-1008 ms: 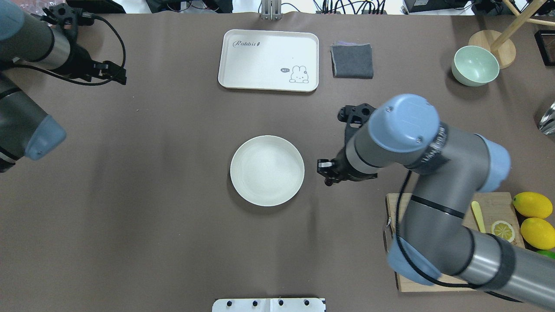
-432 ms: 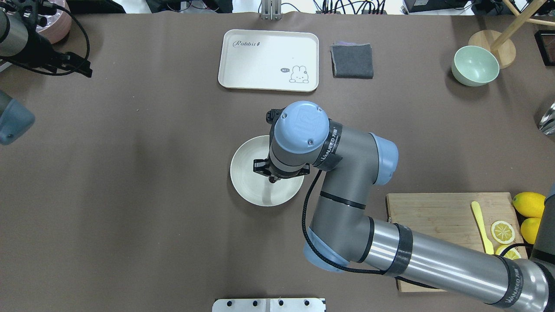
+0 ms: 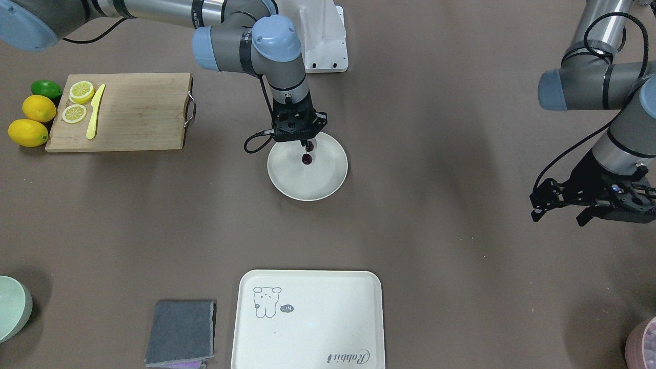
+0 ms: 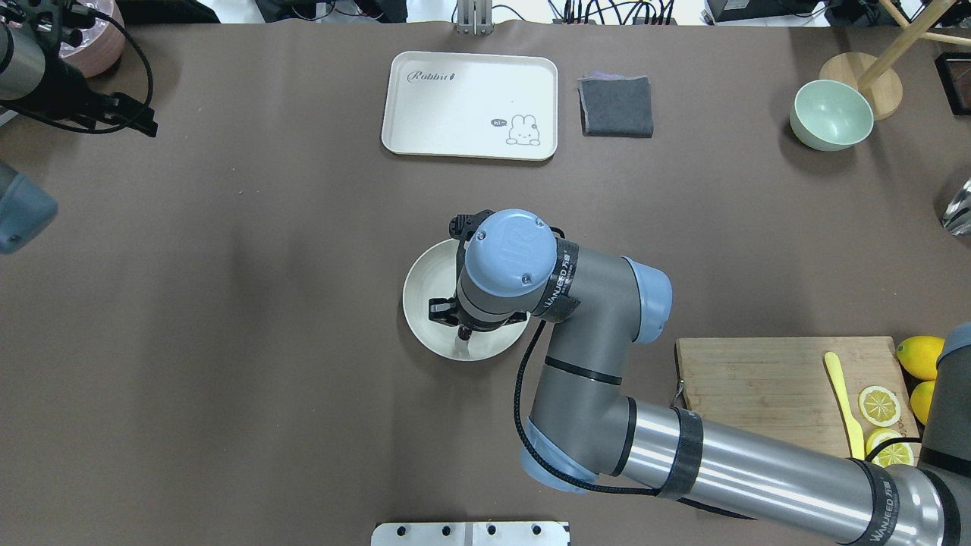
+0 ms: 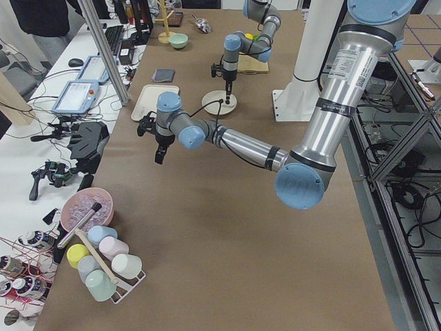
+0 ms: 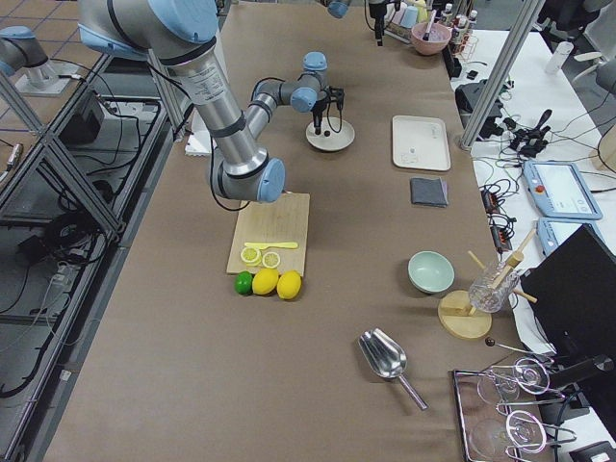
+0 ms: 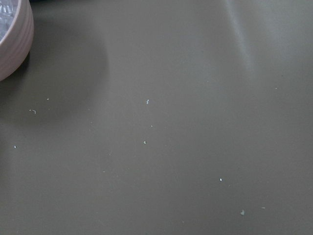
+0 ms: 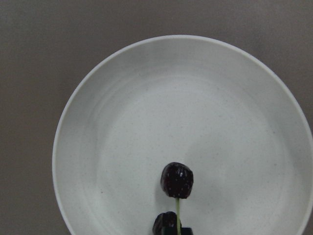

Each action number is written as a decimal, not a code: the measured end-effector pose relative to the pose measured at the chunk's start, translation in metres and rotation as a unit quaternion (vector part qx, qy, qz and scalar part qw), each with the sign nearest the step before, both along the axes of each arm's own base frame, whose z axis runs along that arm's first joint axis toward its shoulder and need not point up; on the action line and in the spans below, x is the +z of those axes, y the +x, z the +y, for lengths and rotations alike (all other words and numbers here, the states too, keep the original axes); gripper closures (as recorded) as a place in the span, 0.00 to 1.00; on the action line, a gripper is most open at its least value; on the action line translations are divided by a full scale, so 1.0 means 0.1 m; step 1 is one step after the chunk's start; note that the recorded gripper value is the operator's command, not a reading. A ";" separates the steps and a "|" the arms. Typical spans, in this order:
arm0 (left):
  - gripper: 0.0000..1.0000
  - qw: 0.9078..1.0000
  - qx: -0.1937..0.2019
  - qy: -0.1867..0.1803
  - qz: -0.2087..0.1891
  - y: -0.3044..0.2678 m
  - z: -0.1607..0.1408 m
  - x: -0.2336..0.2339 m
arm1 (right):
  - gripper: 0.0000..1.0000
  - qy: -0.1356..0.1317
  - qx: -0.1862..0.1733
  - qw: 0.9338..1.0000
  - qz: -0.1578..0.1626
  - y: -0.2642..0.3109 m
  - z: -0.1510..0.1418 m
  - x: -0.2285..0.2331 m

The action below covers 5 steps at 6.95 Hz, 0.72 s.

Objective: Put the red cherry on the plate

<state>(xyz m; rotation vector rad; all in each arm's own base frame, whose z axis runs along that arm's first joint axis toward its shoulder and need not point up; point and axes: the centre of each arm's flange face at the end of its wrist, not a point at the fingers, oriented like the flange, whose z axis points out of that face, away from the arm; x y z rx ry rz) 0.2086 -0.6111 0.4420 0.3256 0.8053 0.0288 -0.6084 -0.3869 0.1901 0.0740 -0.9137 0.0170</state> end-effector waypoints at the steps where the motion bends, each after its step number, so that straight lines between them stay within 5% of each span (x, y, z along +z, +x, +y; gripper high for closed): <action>1: 0.02 1.000 0.000 0.000 0.000 0.00 0.00 0.00 | 0.00 0.001 0.002 1.000 -0.003 0.02 -0.01 -0.03; 3: 0.02 1.000 -0.001 -0.006 -0.002 -0.18 -0.01 0.11 | 0.00 -0.002 0.010 1.000 0.000 0.43 -0.26 -0.14; 5: 0.02 0.999 0.041 -0.008 -0.020 -0.80 -0.06 0.38 | 0.00 0.003 -0.011 0.999 0.037 1.59 -0.90 0.23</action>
